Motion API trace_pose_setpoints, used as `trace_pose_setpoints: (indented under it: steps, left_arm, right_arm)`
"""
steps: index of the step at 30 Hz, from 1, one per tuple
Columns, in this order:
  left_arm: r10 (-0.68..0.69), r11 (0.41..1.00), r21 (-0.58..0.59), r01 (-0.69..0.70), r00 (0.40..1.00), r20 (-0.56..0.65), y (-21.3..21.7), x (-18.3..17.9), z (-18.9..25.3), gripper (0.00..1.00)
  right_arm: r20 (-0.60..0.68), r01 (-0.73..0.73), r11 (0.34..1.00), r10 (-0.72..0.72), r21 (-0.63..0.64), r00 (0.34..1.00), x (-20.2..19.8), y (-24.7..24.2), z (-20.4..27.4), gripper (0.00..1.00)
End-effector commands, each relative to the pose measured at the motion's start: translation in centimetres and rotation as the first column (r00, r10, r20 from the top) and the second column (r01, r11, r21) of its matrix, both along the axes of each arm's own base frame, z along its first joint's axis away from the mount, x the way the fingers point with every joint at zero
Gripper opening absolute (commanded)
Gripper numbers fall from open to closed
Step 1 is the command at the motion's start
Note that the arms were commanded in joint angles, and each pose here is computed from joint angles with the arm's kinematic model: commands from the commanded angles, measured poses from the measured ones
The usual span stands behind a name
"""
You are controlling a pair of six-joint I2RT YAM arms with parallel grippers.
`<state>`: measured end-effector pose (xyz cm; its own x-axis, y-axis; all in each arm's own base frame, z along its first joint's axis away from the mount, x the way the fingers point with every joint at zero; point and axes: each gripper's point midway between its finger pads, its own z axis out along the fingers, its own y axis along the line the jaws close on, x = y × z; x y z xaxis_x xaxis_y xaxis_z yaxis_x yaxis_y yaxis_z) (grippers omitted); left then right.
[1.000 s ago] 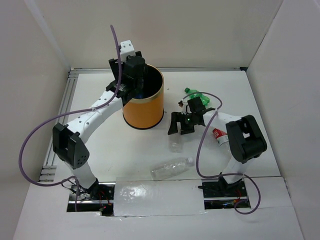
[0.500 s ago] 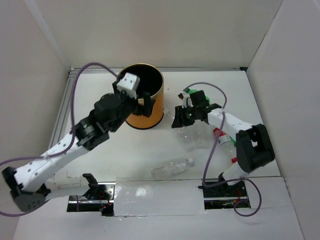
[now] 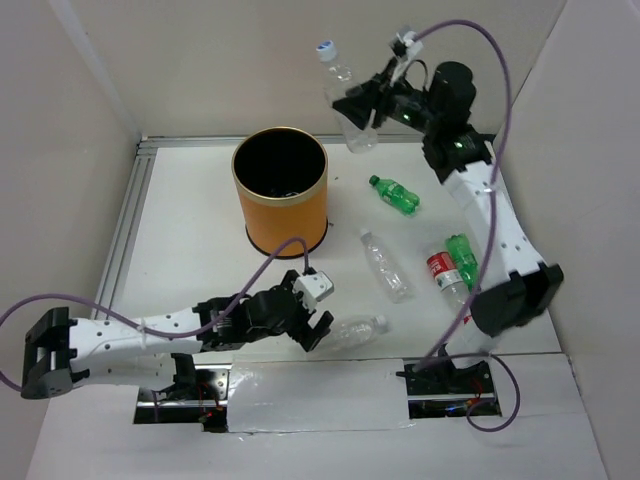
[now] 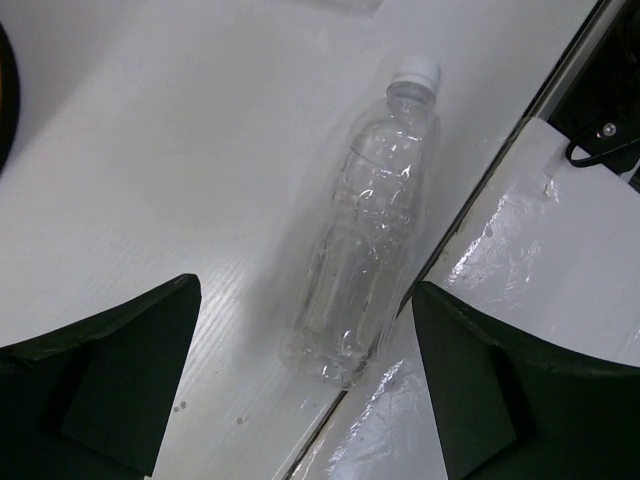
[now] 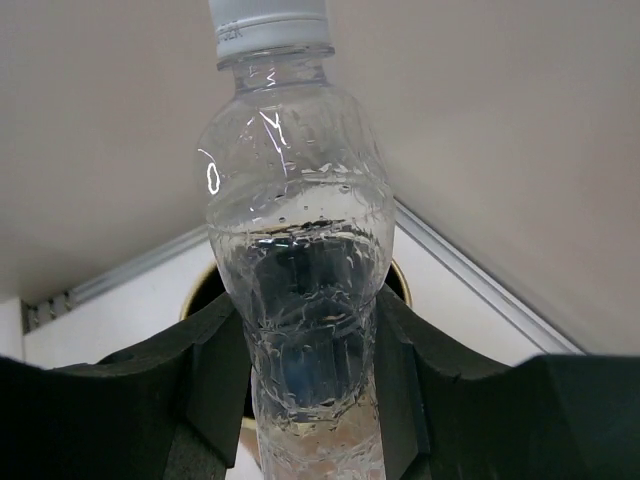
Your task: Put the plastic bottles in the bin
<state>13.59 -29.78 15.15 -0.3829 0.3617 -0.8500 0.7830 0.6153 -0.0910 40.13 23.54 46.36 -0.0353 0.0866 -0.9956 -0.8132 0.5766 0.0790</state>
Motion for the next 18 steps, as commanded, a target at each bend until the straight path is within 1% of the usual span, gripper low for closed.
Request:
trace_pose_setpoints:
  steps: [1,2,3,4,5,7,8,9,10,11,12,13,14,15,16,17,18]
  left_arm:
    - [-0.013,0.994,-0.106,0.013,1.000,0.006,-2.9,-0.2,0.4,1.00]
    - [0.010,0.996,-0.094,-0.009,1.000,0.011,-3.0,0.0,-0.1,1.00]
    - [0.010,0.998,-0.065,-0.010,1.000,0.002,-3.3,0.1,-1.2,1.00]
    - [0.000,0.998,-0.057,0.000,1.000,0.000,-3.6,-0.2,-1.6,1.00]
    - [0.009,0.998,-0.063,-0.008,1.000,0.007,-4.0,0.1,-1.5,1.00]
    - [0.013,0.998,-0.059,-0.013,1.000,-0.002,-4.5,0.2,-2.1,1.00]
    - [0.004,1.000,-0.018,-0.005,1.000,-0.013,-4.7,-0.1,-3.6,1.00]
    - [0.022,1.000,-0.018,-0.022,1.000,-0.016,-5.0,0.2,-3.8,1.00]
    - [0.027,1.000,-0.003,-0.027,1.000,-0.010,-5.3,0.2,-4.0,1.00]
    - [0.053,0.998,0.044,-0.052,0.999,-0.007,-5.3,0.4,-5.3,1.00]
    - [0.063,0.995,0.076,-0.062,0.998,-0.006,-5.0,0.5,-6.2,1.00]
    - [0.079,0.993,0.088,-0.078,0.997,-0.010,-5.1,0.7,-6.4,0.98]
    - [0.080,0.990,0.113,-0.078,0.997,-0.014,-5.3,0.8,-7.3,0.98]
    - [0.089,0.987,0.131,-0.087,0.996,-0.009,-5.1,0.9,-7.9,0.96]
    - [0.089,0.986,0.140,-0.087,0.996,-0.010,-5.3,1.0,-8.2,0.90]
    - [0.075,0.986,0.149,-0.073,0.997,-0.006,-5.7,0.8,-8.3,0.84]
    - [0.075,0.979,0.191,-0.071,0.997,-0.013,-5.6,0.7,-9.6,0.79]
  right_arm:
    - [-0.022,-0.183,0.978,0.186,0.096,0.982,1.5,6.1,-0.1,0.13]
    - [-0.045,-0.206,0.974,0.210,0.092,0.977,3.0,8.0,-2.0,0.15]
    - [-0.018,-0.229,0.969,0.232,0.097,0.973,2.9,9.2,-1.1,0.17]
    - [-0.023,-0.254,0.962,0.257,0.098,0.966,2.7,11.1,-1.5,0.18]
    - [-0.070,-0.266,0.960,0.272,0.089,0.960,3.7,12.6,-3.9,0.20]
    - [-0.066,-0.284,0.956,0.289,0.074,0.955,3.8,14.6,-4.6,0.40]
    - [-0.096,-0.282,0.957,0.288,0.068,0.953,4.6,15.0,-6.2,0.53]
    - [-0.095,-0.282,0.958,0.286,0.054,0.954,4.6,15.0,-6.5,0.84]
    - [-0.095,-0.282,0.958,0.286,0.054,0.954,4.6,15.0,-6.5,0.87]
    - [-0.095,-0.273,0.961,0.275,0.041,0.957,4.3,14.7,-6.4,0.91]
    - [-0.080,-0.248,0.968,0.250,0.030,0.965,4.8,13.7,-6.0,1.00]
    - [-0.078,-0.221,0.975,0.222,0.020,0.972,5.4,12.2,-5.8,1.00]
    - [-0.082,-0.188,0.982,0.188,0.010,0.979,5.2,10.8,-4.9,1.00]
    - [-0.076,-0.150,0.989,0.149,-0.010,0.986,5.6,9.5,-4.8,1.00]
    - [-0.098,-0.096,0.995,0.093,-0.028,0.991,5.8,6.8,-4.7,1.00]
    - [-0.108,-0.063,0.997,0.058,-0.039,0.992,5.9,5.2,-4.9,1.00]
    - [-0.116,-0.050,0.997,0.043,-0.058,0.992,5.9,3.8,-5.4,1.00]
